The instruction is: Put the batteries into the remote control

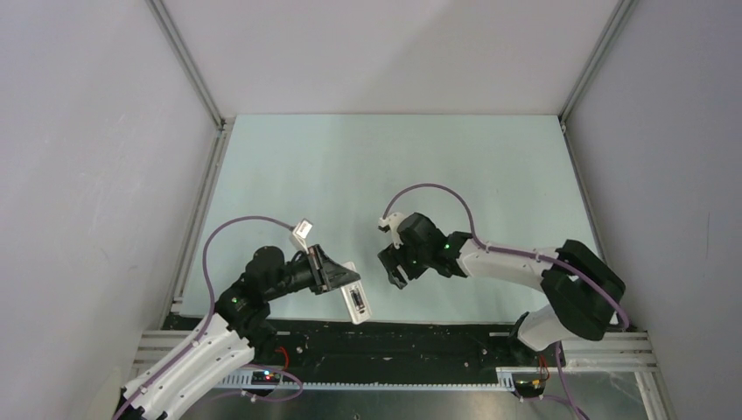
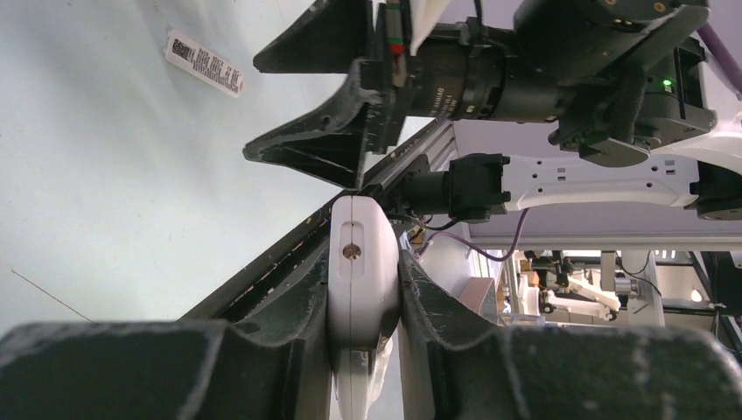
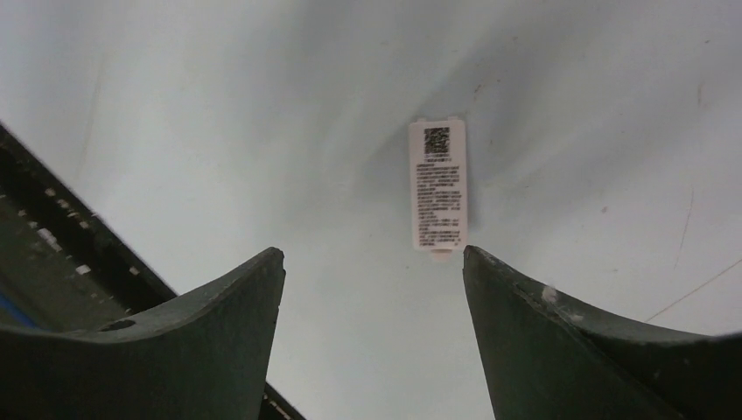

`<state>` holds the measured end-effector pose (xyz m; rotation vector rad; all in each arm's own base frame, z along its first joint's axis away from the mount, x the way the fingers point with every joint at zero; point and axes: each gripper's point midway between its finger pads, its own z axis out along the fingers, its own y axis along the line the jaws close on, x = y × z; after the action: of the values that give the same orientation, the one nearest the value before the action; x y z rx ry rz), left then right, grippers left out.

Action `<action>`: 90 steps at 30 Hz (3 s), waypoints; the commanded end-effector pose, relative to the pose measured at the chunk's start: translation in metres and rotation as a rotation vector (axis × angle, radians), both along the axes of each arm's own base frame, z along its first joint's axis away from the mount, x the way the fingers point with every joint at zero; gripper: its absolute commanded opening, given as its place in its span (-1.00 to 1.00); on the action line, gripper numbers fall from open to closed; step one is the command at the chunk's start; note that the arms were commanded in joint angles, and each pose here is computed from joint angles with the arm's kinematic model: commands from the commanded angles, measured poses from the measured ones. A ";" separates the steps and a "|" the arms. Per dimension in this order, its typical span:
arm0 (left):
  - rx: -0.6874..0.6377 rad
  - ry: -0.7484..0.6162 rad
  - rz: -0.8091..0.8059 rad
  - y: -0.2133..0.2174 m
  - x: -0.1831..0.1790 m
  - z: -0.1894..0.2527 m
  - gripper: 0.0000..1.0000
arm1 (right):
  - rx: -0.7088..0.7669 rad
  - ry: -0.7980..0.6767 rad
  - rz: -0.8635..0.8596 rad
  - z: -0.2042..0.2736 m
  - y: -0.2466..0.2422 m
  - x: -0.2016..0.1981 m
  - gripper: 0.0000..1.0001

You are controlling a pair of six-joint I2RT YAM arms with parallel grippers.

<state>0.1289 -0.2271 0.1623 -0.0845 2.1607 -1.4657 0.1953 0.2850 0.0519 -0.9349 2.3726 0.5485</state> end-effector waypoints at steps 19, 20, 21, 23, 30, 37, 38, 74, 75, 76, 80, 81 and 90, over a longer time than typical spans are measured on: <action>-0.043 -0.028 0.010 -0.002 0.004 0.023 -0.87 | -0.184 0.021 0.029 -0.029 -0.010 0.014 0.28; -0.043 -0.028 0.009 -0.002 0.004 0.023 -0.87 | -0.191 0.022 0.029 -0.030 -0.011 0.014 0.27; -0.043 -0.026 0.010 -0.002 0.004 0.023 -0.86 | -0.197 0.025 0.029 -0.031 -0.012 0.014 0.25; -0.044 -0.027 0.009 -0.003 0.005 0.024 -0.87 | -0.211 0.028 0.029 -0.034 -0.014 0.014 0.22; -0.050 -0.036 0.006 -0.003 0.004 0.027 -0.86 | -0.258 0.024 0.017 -0.040 -0.014 0.017 0.15; -0.056 -0.039 0.011 -0.002 0.004 0.028 -0.87 | -0.285 0.051 0.019 -0.046 -0.013 0.016 0.02; -0.056 -0.038 0.011 -0.002 0.003 0.027 -0.86 | -0.289 0.056 0.019 -0.047 -0.014 0.015 0.01; -0.219 -0.066 0.350 0.016 0.060 0.052 -0.88 | 0.157 0.068 -0.161 0.125 -0.020 -0.043 -0.66; -0.243 -0.084 0.375 0.019 0.063 0.058 -0.88 | 0.181 0.069 -0.169 0.132 -0.017 -0.047 -0.66; -0.254 -0.086 0.422 0.025 0.068 0.056 -0.88 | 0.211 0.061 -0.169 0.141 -0.015 -0.049 -0.67; -0.295 -0.124 0.513 0.038 0.079 0.067 -0.88 | 0.261 0.044 -0.134 0.169 0.001 -0.060 -0.68; -0.296 -0.125 0.520 0.038 0.080 0.067 -0.88 | 0.270 0.035 -0.115 0.180 0.005 -0.063 -0.67; -0.280 -0.113 0.478 0.028 0.081 0.062 -0.88 | 0.185 -0.006 0.013 0.214 0.032 -0.062 -0.67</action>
<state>0.2039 -0.1988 0.2124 -0.5548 1.7339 -1.4082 0.1316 0.3171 0.2552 -0.7754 2.2731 0.8298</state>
